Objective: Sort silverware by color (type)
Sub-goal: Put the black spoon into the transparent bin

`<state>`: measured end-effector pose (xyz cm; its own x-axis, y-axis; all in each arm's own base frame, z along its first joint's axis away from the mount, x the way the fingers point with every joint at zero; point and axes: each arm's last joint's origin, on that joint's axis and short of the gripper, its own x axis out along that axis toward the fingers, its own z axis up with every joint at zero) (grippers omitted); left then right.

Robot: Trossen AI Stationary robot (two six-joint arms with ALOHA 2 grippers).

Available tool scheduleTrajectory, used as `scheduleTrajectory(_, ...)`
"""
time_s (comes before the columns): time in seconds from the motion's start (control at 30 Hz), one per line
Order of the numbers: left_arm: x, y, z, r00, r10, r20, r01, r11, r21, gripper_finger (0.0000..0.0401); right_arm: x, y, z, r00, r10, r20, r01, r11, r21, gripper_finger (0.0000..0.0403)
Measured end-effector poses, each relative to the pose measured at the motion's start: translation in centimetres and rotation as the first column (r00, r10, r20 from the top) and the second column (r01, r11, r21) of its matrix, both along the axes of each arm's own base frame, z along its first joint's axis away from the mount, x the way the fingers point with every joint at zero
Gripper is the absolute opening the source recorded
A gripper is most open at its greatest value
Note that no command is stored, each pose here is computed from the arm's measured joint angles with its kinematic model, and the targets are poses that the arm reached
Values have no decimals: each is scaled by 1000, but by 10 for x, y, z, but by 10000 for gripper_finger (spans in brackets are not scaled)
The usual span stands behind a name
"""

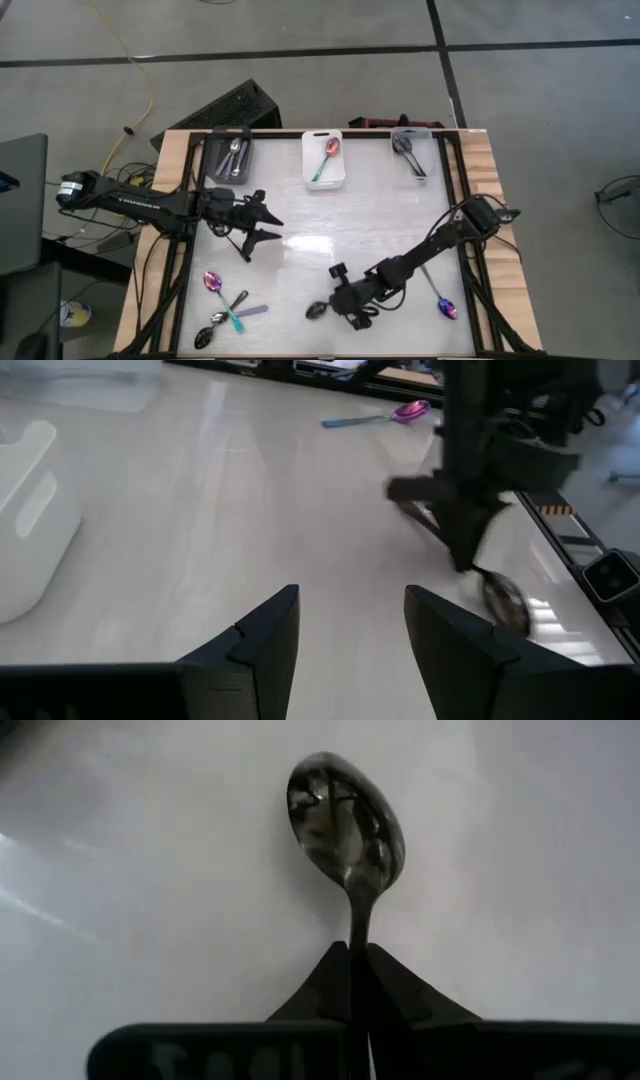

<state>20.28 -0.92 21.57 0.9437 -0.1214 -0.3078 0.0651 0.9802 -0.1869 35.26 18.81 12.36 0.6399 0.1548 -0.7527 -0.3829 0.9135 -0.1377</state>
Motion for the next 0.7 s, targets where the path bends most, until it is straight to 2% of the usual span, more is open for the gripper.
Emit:
scheduleTrajectory(0.07, 0, -1, 0, 1000, -12, 6, 12, 1000, 19, 167, 0, -9, 11, 1000, -29, 2, 29, 1000, -5, 32)
scheduleTrajectory(0.17, 0, -3, 1, 1000, -7, 12, 6, 999, 49, 167, -1, -28, 41, 995, -93, 22, 92, 995, 27, 36)
scheduleTrajectory(0.27, 0, -4, 0, 1000, -5, 10, 5, 998, 59, 167, -7, -52, 69, 991, -133, 15, 133, 991, 12, 34)
scheduleTrajectory(0.4, -1, -7, -1, 1000, -20, -2, 20, 998, 60, 167, -28, -99, 100, 981, -196, -1, 196, 981, -6, 34)
scheduleTrajectory(0.5, -1, -9, -1, 1000, -24, -5, 24, 998, 62, 167, -54, -141, 123, 951, -307, 40, 306, 952, 18, 34)
scheduleTrajectory(0.57, -1, -11, -2, 1000, -25, -10, 25, 997, 66, 167, -72, -169, 132, 901, -428, 77, 423, 903, 69, 34)
scheduleTrajectory(0.6, -1, -12, -2, 999, -29, -13, 30, 997, 67, 167, -81, -182, 135, 859, -503, 95, 496, 864, 89, 34)
scheduleTrajectory(0.7, -2, -14, -3, 999, -27, -28, 30, 996, 81, 167, -109, -218, 141, 687, -715, 132, 702, 699, 135, 34)
